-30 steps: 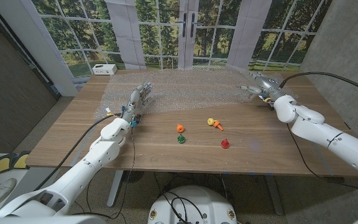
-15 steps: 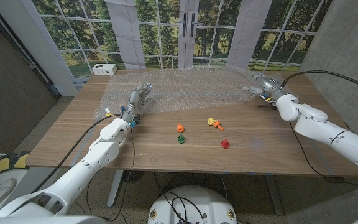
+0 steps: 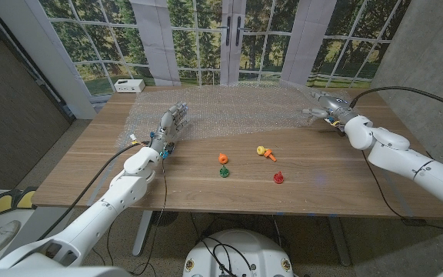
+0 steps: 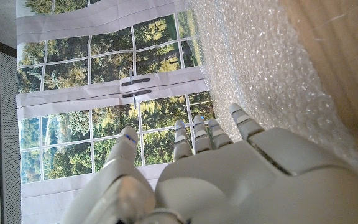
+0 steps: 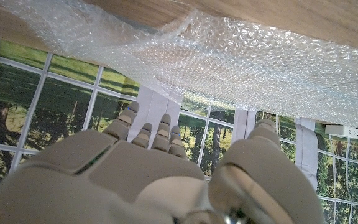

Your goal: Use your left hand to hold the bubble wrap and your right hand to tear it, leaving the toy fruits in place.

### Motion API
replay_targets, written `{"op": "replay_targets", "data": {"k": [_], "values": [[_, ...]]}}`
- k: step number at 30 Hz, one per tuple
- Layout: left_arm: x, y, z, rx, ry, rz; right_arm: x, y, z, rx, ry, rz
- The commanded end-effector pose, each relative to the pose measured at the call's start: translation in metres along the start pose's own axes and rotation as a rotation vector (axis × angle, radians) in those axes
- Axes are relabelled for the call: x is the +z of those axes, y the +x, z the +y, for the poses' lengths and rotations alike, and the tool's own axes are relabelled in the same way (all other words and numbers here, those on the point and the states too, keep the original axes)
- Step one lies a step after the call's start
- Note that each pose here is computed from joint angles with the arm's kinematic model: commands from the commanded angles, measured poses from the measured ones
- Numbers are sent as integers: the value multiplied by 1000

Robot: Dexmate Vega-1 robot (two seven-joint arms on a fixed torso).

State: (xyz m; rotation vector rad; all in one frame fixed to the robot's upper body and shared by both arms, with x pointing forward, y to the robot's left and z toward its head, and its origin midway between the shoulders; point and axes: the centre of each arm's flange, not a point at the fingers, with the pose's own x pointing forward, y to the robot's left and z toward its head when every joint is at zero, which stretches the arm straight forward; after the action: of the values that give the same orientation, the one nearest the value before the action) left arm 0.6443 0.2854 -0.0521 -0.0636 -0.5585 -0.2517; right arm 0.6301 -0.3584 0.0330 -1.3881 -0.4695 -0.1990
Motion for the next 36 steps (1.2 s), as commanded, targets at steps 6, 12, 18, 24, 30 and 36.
{"op": "replay_targets", "data": {"k": [6, 12, 18, 24, 30, 36], "values": [[-1, -4, -2, 2, -4, 1, -7, -7, -1, 35, -43, 7], [-2, -6, -3, 6, -4, 1, -10, -7, -4, 55, -74, 4], [-4, -7, -4, 10, -9, 9, -16, -8, -4, 62, -76, 15], [-4, -7, -6, 10, -7, 8, -22, -8, -4, 84, -103, 15], [-6, -6, -8, 10, -11, 9, -27, -9, -6, 90, -113, 19], [-8, -6, -11, 10, -13, 10, -30, -9, -8, 98, -129, 24]]}}
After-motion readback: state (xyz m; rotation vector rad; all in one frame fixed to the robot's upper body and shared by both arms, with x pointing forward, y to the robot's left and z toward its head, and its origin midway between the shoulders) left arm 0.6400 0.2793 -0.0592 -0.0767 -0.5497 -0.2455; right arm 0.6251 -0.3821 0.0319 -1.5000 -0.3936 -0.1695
